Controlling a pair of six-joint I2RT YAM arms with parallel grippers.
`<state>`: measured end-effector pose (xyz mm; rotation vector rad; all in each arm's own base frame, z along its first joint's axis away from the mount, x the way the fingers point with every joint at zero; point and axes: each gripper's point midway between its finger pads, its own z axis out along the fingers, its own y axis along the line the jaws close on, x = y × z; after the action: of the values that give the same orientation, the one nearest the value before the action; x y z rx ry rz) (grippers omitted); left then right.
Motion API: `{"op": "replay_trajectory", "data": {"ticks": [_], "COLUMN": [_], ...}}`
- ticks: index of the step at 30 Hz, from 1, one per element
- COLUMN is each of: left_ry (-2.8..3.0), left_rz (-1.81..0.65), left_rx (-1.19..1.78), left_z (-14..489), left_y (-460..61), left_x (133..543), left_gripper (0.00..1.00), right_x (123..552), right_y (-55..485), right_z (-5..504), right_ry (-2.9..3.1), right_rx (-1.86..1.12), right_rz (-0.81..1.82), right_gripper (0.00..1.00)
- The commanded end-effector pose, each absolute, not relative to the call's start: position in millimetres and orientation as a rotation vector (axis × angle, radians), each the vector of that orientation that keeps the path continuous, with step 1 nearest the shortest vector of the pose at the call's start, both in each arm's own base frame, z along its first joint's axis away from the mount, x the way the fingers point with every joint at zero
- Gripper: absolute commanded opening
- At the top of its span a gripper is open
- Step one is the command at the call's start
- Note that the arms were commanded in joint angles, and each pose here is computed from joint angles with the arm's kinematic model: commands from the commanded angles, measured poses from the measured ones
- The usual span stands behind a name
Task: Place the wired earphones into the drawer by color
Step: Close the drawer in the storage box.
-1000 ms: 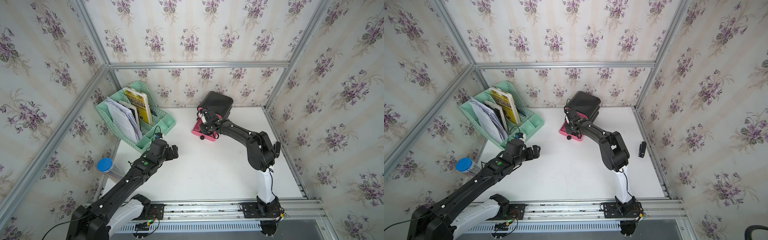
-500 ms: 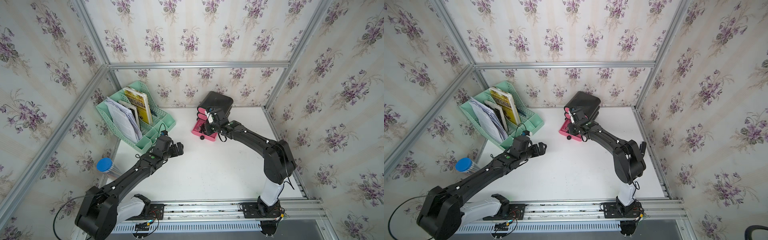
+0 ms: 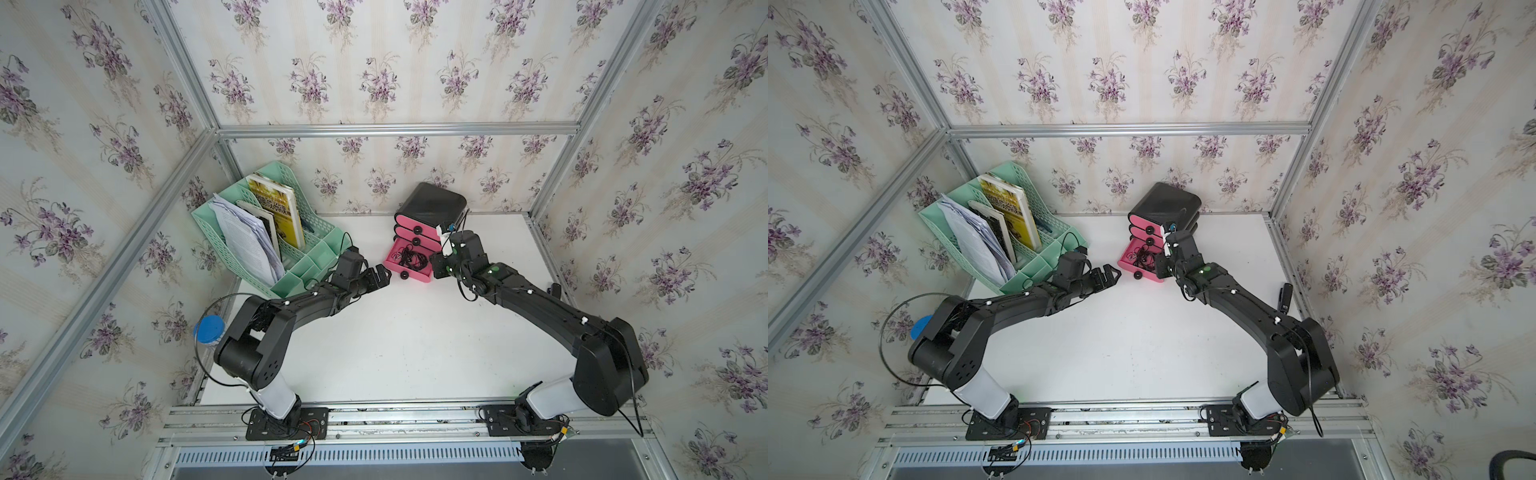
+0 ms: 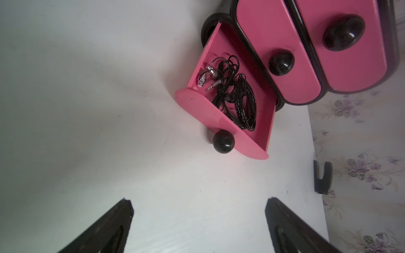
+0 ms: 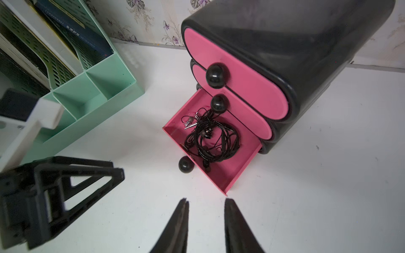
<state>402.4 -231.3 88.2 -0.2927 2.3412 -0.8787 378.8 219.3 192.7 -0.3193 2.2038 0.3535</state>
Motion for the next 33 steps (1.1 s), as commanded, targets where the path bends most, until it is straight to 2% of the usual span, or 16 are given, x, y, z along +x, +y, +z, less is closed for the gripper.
{"op": "replay_trajectory", "data": {"ticks": [1,11,18,23,31,33], "left_ry": [2.227,2.191,2.226,2.236,2.262,2.269], "left_rz": [-1.052,-1.122,-1.117,-1.116,-1.139,-1.141], "left_rx": [-0.314,-0.364,-0.384,-0.393,-0.387,-0.398], "left_z": [105,90,69,59,49,46], "left_y": [-253,-270,-272,-274,-282,-282], "left_x": [424,450,449,451,455,456], "left_gripper": [1.00,0.89,0.70,0.61,0.56,0.52], "right_x": [376,353,356,356,355,355], "right_y": [209,189,172,171,169,169], "right_z": [200,198,195,194,197,198], "right_ry": [2.161,2.154,2.160,2.162,2.156,2.154], "right_rx": [-0.267,-0.238,-0.191,-0.190,-0.189,-0.187], "right_rz": [0.340,0.317,0.292,0.290,0.287,0.285], "right_gripper": [0.32,0.32,0.32,0.32,0.32,0.32]}}
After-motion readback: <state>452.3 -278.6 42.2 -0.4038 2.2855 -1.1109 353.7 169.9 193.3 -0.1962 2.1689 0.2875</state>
